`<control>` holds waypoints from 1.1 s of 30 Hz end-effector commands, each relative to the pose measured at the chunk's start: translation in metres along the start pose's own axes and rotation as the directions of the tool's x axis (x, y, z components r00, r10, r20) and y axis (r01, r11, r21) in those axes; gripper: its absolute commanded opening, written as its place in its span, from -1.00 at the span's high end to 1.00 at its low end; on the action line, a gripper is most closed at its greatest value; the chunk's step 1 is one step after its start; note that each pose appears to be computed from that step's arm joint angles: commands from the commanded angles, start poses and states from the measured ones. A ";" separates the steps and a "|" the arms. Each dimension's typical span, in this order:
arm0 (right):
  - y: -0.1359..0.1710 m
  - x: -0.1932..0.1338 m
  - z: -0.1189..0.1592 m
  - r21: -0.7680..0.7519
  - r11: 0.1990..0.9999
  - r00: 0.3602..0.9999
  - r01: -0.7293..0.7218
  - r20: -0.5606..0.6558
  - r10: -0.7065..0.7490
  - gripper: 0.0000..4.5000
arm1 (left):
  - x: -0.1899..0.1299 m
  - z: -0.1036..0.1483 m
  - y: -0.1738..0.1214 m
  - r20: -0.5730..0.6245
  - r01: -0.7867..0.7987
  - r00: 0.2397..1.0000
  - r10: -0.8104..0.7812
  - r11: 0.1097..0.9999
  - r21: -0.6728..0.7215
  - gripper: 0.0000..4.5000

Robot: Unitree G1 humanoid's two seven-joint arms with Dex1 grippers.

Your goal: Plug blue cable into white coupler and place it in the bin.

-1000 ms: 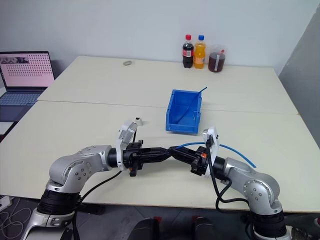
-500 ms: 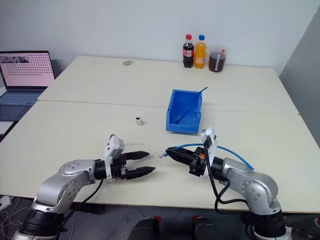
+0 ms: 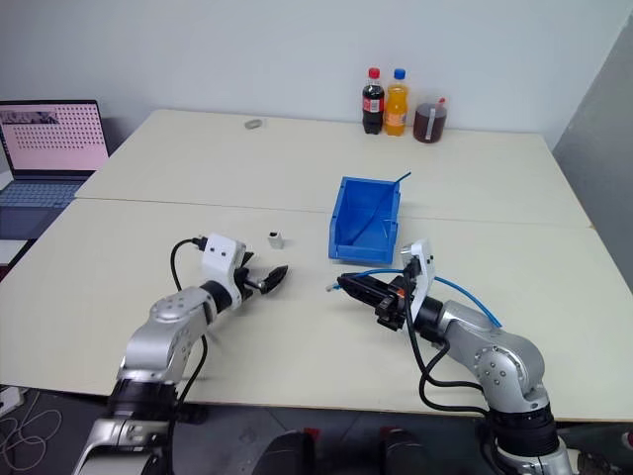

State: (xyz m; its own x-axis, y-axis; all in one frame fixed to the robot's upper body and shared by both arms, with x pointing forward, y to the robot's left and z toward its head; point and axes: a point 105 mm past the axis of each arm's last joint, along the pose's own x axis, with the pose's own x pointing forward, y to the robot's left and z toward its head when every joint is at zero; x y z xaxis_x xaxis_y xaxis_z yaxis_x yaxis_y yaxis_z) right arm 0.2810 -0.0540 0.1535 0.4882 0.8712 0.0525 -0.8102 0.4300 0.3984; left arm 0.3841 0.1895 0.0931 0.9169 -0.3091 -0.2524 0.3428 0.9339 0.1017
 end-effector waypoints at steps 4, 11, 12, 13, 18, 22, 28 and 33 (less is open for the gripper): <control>0.006 0.002 0.011 -0.043 0.999 0.999 -0.009 0.045 0.011 0.97 | 0.028 0.016 -0.006 -0.007 0.032 0.999 -0.032 0.999 0.018 -1.00; 0.007 0.001 0.011 -0.049 0.999 0.999 -0.003 0.046 0.005 0.97 | 0.047 0.024 -0.008 -0.013 0.027 1.000 -0.026 0.999 0.025 -1.00; 0.008 0.001 0.010 -0.050 0.999 0.999 -0.002 0.046 0.004 0.97 | 0.049 0.024 -0.009 -0.014 0.024 1.000 -0.024 0.999 0.024 -1.00; 0.008 0.001 0.010 -0.050 0.999 0.999 -0.002 0.046 0.004 0.97 | 0.050 0.024 -0.009 -0.015 0.026 1.000 -0.025 0.999 0.021 -1.00; 0.009 0.000 0.008 -0.052 0.999 0.999 0.001 0.039 0.001 0.97 | 0.054 0.023 -0.011 -0.018 0.019 1.000 -0.019 1.000 0.005 -0.84; 0.009 -0.001 0.008 -0.053 0.999 0.999 0.002 0.036 0.000 0.97 | 0.055 0.021 -0.011 -0.023 0.006 1.000 -0.006 1.000 -0.004 -0.55; 0.008 0.000 0.007 -0.057 0.998 0.999 0.002 0.033 0.000 0.97 | 0.053 0.017 -0.008 -0.038 -0.018 0.999 0.017 1.000 -0.011 0.04; 0.007 0.001 0.008 -0.069 0.998 0.999 0.009 0.033 -0.007 0.97 | 0.050 0.013 -0.010 -0.045 0.000 0.999 -0.001 1.000 -0.016 0.49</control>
State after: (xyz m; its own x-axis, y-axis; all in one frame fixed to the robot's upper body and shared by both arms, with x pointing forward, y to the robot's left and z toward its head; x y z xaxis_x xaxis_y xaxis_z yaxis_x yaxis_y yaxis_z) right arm 0.2798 -0.0535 0.1518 0.5115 0.8581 0.0445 -0.8024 0.4585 0.3820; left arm 0.4331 0.1639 0.0946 0.9141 -0.2850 -0.2884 0.3235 0.9415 0.0947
